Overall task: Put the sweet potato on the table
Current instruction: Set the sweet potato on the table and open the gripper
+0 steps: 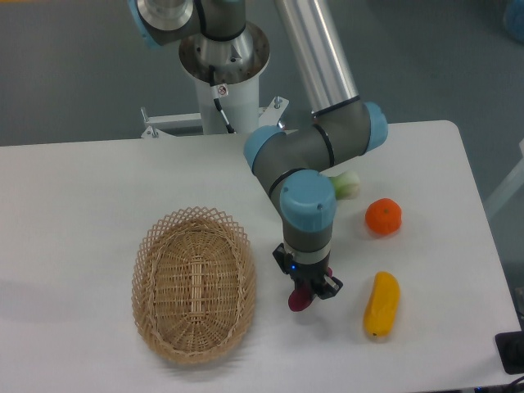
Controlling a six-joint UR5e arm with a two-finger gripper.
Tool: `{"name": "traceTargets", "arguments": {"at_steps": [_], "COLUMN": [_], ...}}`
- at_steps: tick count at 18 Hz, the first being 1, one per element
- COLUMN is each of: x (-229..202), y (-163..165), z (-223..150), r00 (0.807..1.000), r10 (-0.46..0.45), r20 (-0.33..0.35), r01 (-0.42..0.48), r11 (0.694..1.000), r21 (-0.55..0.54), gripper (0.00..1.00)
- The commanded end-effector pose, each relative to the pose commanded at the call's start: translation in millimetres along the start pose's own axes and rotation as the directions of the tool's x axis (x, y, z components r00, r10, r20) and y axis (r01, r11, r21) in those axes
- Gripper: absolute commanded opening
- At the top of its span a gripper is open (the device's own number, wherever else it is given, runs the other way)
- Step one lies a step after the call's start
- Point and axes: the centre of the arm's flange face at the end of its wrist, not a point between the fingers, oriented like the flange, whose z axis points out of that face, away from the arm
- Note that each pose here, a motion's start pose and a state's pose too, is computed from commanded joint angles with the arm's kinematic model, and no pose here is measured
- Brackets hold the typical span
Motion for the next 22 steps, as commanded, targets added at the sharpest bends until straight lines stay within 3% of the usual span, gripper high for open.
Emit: {"name": "traceTargets", "arguments": {"at_steps": [4, 7, 8, 9, 10, 14, 20, 22], "x": [0, 0, -1, -2, -4, -3, -10, -18], "y": [0, 0, -1, -1, 0, 1, 8, 15], "z": [2, 2, 2, -1, -3, -12, -66, -87], "r00": [1.0, 1.0, 1.0, 1.0, 1.0, 1.0, 0.995, 0.987], "r10": [-0.001, 0.0, 0.0, 0.0, 0.0, -0.004, -0.02, -0.015], "r20": [-0.001, -0.001, 0.001, 0.005, 0.01, 0.02, 0.101, 0.158], "r01": [0.001, 0.0, 0.0, 0.0, 0.0, 0.004, 0.016, 0.012], "r11": [1.0, 1.0, 1.0, 1.0, 1.0, 1.0, 0.999, 1.0], "r21": [-0.001, -0.001, 0.001, 0.003, 0.003, 0.004, 0.039, 0.017], "gripper": [0.31, 0.4, 0.56, 0.85, 1.0, 1.0, 1.0, 1.0]}}
